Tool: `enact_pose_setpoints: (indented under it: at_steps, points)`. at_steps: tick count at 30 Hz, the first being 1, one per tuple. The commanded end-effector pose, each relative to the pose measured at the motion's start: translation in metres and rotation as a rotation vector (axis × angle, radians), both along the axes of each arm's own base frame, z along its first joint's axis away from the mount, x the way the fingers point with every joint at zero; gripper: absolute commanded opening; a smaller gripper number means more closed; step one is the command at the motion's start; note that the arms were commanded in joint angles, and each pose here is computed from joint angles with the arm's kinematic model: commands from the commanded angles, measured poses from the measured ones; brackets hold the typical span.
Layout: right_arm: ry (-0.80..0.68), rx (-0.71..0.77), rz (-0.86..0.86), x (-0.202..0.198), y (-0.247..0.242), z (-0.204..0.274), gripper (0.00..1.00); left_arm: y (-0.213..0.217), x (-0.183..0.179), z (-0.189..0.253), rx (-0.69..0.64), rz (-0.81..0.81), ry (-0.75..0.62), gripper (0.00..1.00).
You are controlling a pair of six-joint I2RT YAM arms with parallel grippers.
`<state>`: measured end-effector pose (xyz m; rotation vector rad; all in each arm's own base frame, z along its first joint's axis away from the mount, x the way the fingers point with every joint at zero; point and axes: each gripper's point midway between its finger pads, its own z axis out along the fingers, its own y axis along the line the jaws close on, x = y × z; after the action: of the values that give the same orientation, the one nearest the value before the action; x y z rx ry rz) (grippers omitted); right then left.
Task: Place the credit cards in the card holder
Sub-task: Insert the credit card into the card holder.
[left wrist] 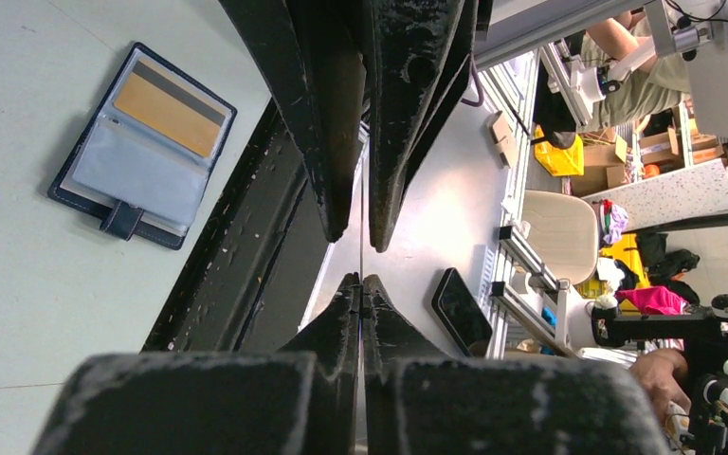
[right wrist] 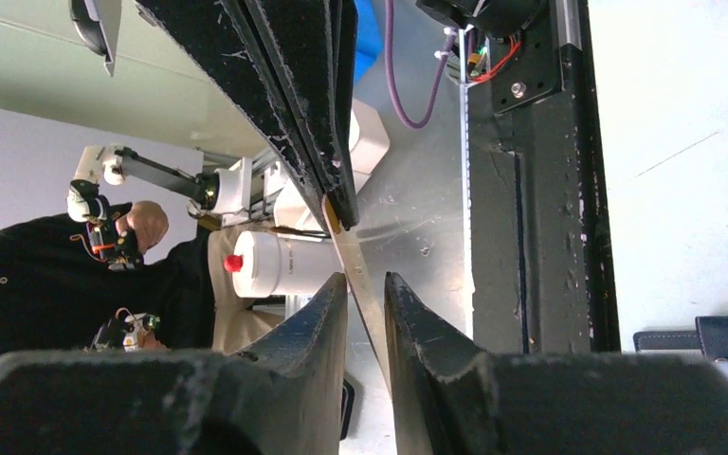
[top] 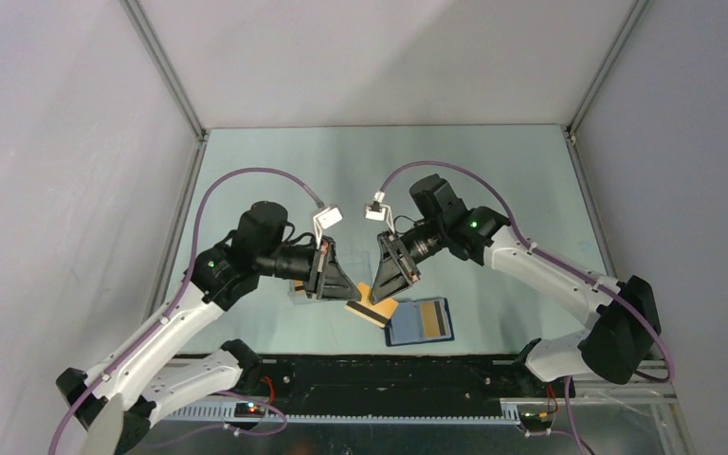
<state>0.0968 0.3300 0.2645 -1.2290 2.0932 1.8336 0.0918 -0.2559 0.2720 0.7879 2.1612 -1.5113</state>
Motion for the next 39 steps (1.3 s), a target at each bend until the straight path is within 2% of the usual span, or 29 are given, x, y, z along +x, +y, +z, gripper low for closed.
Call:
enact_pose_setpoints:
  at_steps: [1, 4, 6, 7, 8, 9, 10, 12, 15, 20, 26, 34, 38, 39]
  points:
    - [-0.005, 0.044, 0.038, -0.005, 0.003, 0.009, 0.25, -0.002, -0.001, 0.025, -0.049, -0.018, -0.071, 0.0]
    - [0.002, 0.054, 0.058, -0.009, 0.004, 0.011, 0.24, -0.002, 0.001, 0.026, -0.05, -0.011, -0.077, 0.0]
    - [0.007, 0.056, 0.067, -0.011, 0.003, 0.011, 0.12, -0.002, 0.002, 0.027, -0.05, -0.003, -0.081, 0.01]
    - [0.004, 0.056, 0.069, -0.012, 0.003, 0.01, 0.02, -0.001, 0.004, 0.026, -0.045, 0.009, -0.085, 0.14]
    - [0.006, 0.048, 0.064, -0.011, 0.002, 0.009, 0.0, -0.001, 0.005, 0.026, -0.043, 0.02, -0.09, 0.37]
    - [-0.002, 0.046, 0.06, -0.011, 0.002, 0.009, 0.0, 0.0, 0.011, 0.024, -0.03, 0.052, -0.1, 0.46]
    - [-0.01, 0.027, 0.038, -0.008, 0.002, 0.006, 0.0, 0.001, 0.013, 0.023, -0.024, 0.074, -0.108, 0.62]
    - [-0.024, -0.018, -0.012, -0.001, 0.0, -0.003, 0.0, 0.005, 0.026, 0.018, 0.005, 0.163, -0.126, 0.76]
    - [-0.027, -0.122, -0.132, 0.021, -0.009, -0.023, 0.0, 0.017, 0.054, 0.005, 0.069, 0.362, -0.136, 0.84]
    - [0.009, -0.212, -0.426, 0.067, -0.047, -0.054, 0.0, 0.041, 0.089, -0.03, 0.172, 0.663, -0.066, 0.85]
    - [0.015, -0.194, -0.715, 0.1, -0.093, -0.084, 0.0, 0.025, 0.09, -0.078, 0.215, 0.726, 0.124, 0.81]
    - [0.134, -0.193, -0.876, 0.108, -0.11, -0.143, 0.0, -0.028, 0.074, -0.145, 0.287, 0.684, 0.281, 0.58]
    - [0.16, -0.179, -0.928, 0.109, -0.113, -0.162, 0.0, -0.053, 0.069, -0.161, 0.275, 0.656, 0.318, 0.42]
    - [0.18, -0.185, -0.946, 0.106, -0.115, -0.167, 0.0, -0.063, 0.068, -0.16, 0.235, 0.636, 0.317, 0.36]
